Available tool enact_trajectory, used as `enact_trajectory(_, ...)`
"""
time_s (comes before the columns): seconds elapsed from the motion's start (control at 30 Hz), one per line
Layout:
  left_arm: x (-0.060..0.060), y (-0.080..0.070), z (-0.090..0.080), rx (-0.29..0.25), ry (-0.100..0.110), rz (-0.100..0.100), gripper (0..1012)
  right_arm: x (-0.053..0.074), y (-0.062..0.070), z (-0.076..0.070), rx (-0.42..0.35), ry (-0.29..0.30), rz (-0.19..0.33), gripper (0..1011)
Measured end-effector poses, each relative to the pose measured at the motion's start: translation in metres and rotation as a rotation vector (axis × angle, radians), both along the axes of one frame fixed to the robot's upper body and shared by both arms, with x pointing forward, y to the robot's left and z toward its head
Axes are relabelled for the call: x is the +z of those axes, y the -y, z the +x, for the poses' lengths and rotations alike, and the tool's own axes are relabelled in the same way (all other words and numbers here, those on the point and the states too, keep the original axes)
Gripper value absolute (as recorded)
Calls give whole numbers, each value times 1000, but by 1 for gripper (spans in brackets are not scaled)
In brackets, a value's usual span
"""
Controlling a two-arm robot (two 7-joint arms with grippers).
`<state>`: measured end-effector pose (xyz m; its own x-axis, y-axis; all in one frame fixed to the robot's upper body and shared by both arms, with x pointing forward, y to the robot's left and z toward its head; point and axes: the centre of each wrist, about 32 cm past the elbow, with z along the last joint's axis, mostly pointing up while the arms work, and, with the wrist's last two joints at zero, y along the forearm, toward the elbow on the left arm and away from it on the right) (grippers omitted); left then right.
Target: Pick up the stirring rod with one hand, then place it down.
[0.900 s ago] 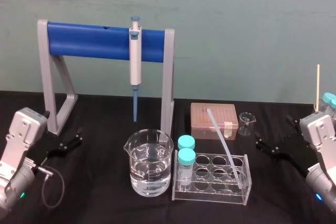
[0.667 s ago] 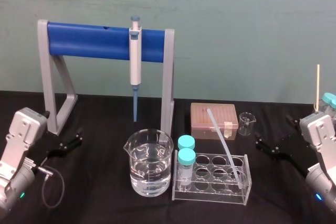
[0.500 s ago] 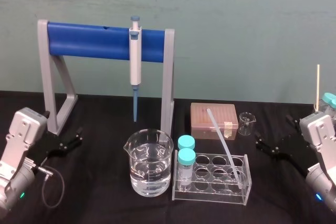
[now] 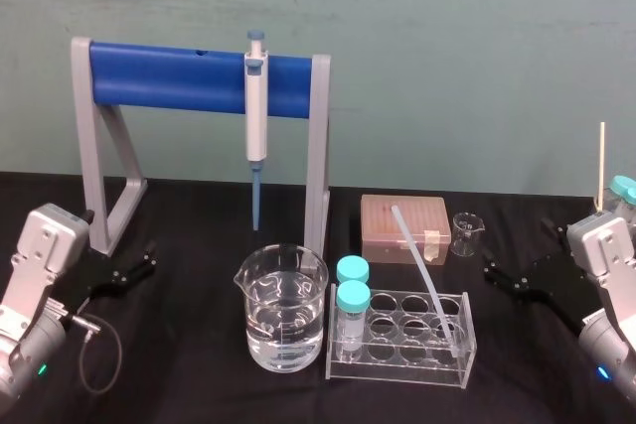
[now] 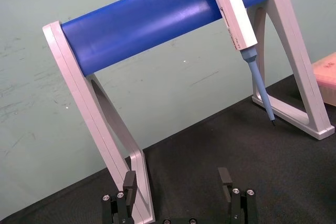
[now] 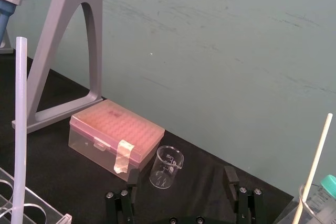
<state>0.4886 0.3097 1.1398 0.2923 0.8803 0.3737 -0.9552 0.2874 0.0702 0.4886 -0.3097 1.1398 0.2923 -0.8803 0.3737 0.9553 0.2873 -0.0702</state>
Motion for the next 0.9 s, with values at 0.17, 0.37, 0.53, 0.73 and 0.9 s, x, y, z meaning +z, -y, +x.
enact_trajectory(0.17,0,0,0,0,0,0,1000,0,0,0,0,0,0,1003)
enact_trajectory(0.37,0,0,0,0,0,0,1001,0,0,0,0,0,0,1003)
enact_trajectory(0.53,0,0,0,0,0,0,1000,0,0,0,0,0,0,1003)
enact_trajectory(0.73,0,0,0,0,0,0,1000,0,0,0,0,0,0,1003)
enact_trajectory(0.9,0,0,0,0,0,0,1000,0,0,0,0,0,0,1003)
